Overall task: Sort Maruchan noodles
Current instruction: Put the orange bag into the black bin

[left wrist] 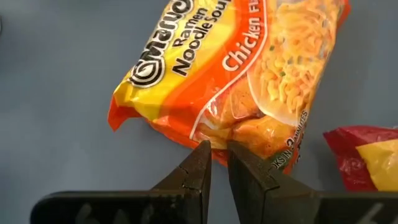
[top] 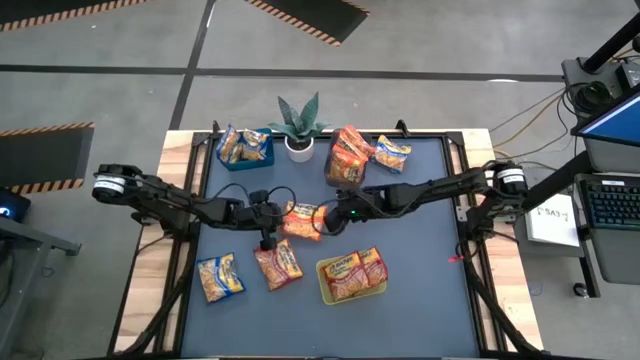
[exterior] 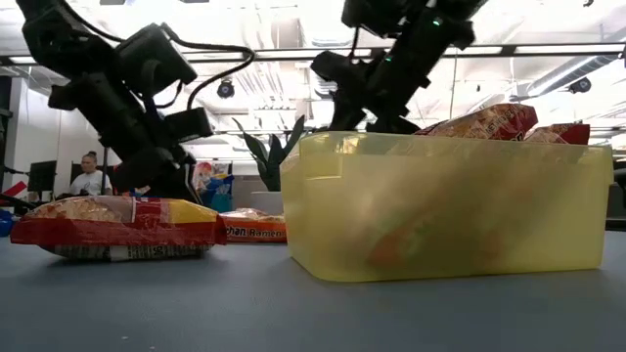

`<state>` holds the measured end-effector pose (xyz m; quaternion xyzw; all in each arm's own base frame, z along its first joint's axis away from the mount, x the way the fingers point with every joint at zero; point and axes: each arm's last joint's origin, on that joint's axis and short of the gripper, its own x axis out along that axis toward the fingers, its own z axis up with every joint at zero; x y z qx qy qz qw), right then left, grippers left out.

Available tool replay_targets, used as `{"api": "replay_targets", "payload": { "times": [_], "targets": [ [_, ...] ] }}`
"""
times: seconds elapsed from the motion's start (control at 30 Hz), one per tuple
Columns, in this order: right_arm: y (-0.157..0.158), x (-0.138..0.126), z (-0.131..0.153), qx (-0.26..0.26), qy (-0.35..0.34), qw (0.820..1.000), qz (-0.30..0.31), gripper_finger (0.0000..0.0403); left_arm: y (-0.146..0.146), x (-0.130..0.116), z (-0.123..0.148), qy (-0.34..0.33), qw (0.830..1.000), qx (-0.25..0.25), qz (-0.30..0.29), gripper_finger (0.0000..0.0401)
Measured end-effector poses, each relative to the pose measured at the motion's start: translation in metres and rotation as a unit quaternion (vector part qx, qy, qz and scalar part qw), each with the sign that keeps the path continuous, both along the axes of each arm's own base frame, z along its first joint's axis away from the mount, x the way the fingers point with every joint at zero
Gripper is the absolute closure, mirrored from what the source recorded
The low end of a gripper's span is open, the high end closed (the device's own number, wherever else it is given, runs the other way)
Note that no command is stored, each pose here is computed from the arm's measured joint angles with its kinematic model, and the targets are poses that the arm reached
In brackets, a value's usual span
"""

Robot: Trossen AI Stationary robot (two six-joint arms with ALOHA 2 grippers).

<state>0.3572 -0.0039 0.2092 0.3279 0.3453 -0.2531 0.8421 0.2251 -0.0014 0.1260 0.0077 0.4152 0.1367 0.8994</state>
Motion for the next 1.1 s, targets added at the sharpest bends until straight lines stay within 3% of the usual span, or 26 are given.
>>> {"api": "replay_targets", "payload": {
  "times": [0.17,0.33,0.57,0.9,1.1],
  "targets": [
    [-0.002,0.018,-0.001,0.030,0.005,0.999,0.019,0.0155,0.000,-0.003,-0.002,-0.006,1.000,-0.005,0.005,0.0365],
    [-0.001,0.021,-0.005,0.062,0.009,0.998,0.024,0.0128,-0.001,0.001,0.013,-0.031,0.999,-0.001,-0.023,0.0365],
    [-0.001,0.021,-0.007,0.083,0.006,0.997,-0.001,0.0127,-0.001,0.008,0.032,-0.073,0.993,0.053,-0.079,0.0365],
    [-0.001,0.016,-0.017,0.097,0.012,0.995,-0.021,0.0127,-0.002,0.009,0.007,-0.033,0.996,0.028,-0.080,0.0365],
    [-0.001,0.017,-0.023,0.102,-0.023,0.994,-0.022,0.0124,-0.001,0.011,-0.002,-0.021,0.997,0.023,-0.064,0.0365]
  ]
}}
